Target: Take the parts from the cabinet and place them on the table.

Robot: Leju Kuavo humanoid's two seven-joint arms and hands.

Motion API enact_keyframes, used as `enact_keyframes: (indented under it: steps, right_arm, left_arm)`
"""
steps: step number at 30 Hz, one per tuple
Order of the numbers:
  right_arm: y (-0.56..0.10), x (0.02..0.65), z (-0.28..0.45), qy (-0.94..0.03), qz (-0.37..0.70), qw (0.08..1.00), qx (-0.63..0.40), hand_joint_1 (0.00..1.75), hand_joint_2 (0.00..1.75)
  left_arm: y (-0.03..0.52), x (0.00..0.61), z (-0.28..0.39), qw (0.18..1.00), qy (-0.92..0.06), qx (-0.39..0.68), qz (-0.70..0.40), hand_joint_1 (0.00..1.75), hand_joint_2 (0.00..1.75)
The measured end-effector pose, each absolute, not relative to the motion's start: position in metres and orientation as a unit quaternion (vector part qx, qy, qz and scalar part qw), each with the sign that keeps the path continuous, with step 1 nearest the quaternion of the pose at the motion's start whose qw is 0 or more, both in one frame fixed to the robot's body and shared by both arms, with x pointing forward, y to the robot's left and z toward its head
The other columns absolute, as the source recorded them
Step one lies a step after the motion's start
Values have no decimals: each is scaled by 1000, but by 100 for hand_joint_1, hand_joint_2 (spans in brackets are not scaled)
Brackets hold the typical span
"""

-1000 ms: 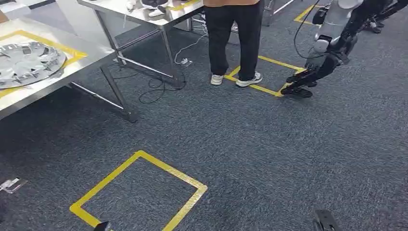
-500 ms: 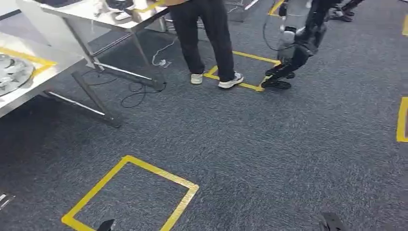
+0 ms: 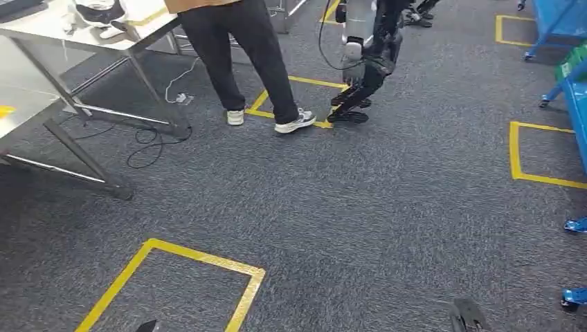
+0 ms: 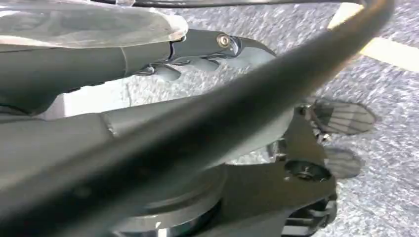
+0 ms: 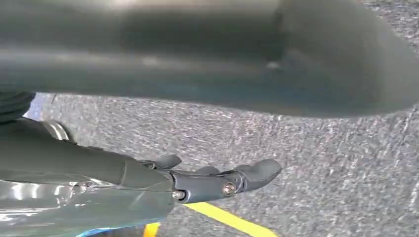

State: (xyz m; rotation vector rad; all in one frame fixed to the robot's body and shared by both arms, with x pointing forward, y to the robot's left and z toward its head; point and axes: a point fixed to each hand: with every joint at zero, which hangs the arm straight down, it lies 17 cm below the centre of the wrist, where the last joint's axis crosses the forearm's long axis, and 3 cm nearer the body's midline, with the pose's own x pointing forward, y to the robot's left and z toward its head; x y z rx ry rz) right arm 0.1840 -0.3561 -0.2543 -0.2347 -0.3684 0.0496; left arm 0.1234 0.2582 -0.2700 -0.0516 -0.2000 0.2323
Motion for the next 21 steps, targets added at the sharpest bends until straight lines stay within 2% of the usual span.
enact_keyframes:
  steps: [21]
  right_arm:
    - [-358, 182, -255, -182, 19, 976, -118, 0, 0]
  left_arm:
    - [253, 120, -270, 989, -95, -29, 112, 0, 0]
